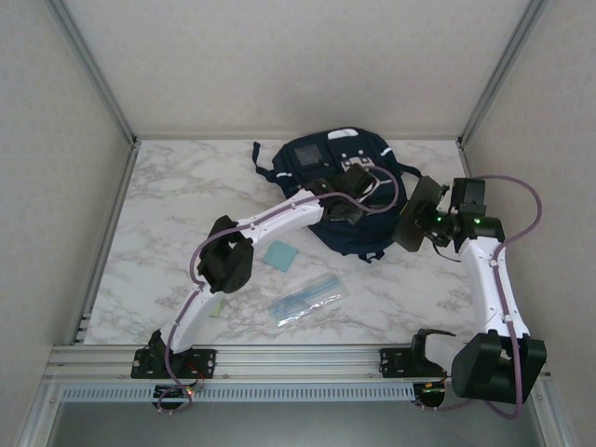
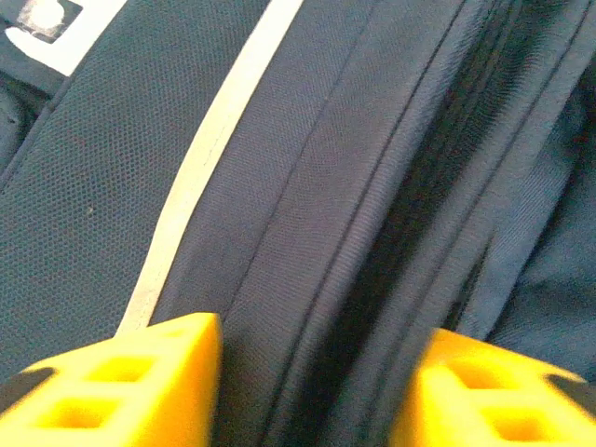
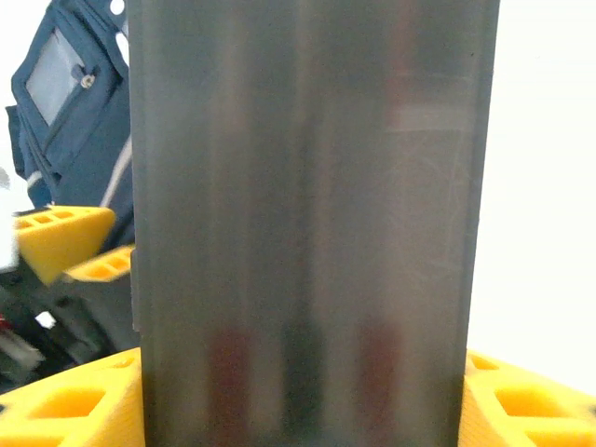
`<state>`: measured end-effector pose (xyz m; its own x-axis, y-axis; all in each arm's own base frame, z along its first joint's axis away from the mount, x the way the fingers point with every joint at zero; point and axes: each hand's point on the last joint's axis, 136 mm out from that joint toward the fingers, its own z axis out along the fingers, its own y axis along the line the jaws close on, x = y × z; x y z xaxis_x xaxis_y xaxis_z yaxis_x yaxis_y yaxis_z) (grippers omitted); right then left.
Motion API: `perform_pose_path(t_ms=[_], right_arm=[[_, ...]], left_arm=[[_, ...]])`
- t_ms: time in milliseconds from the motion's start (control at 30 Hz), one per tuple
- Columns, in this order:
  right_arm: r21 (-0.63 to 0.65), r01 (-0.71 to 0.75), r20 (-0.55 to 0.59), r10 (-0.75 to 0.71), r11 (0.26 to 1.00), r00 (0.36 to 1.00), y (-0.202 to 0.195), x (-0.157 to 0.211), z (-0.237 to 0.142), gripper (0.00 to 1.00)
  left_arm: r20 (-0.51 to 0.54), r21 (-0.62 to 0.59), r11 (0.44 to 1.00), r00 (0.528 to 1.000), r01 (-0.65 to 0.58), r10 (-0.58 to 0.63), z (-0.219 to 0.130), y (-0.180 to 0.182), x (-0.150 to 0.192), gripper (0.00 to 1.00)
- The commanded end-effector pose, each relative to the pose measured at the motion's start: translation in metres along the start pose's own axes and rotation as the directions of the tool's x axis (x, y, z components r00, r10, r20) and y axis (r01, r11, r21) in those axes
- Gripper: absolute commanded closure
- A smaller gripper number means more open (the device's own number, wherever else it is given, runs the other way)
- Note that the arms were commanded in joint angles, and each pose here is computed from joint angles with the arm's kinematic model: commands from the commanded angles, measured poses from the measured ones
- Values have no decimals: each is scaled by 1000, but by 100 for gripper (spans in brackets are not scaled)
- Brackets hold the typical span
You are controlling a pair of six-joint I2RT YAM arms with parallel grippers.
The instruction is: Pack the student bag
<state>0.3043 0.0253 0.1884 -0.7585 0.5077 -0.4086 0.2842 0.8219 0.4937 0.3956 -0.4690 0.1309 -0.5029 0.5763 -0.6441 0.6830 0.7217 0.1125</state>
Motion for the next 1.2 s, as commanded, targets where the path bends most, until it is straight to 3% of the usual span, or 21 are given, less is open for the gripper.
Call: perform_pose_path(t_ms=[0,33,200,367,900,1167], right_arm=[[-29,21,3,-21,999,1000,3,-1,3,44],[-27,19,-1,-19,999,1000,2,0,4,44],[-79,-35,-57,30,996,998,8,10,12,47],[-181,-187,-118,168,965,979,23,16,26,50],[-240,-283,-189,242,928,952,110,-21,127,52],[-192,-332,-251,281,924,926,131,-22,171,42]], left_arm=[[17,-80,994,997,76,-75,2,37,-10,87],[12,-73,994,997,83,-82,2,37,-10,100],[7,-11,982,982,187,-187,-12,43,-19,100],[46,81,942,943,325,-329,-37,57,-44,100],[93,132,941,941,312,-325,-49,60,-67,100],[120,160,934,934,318,-338,-66,60,-78,100]])
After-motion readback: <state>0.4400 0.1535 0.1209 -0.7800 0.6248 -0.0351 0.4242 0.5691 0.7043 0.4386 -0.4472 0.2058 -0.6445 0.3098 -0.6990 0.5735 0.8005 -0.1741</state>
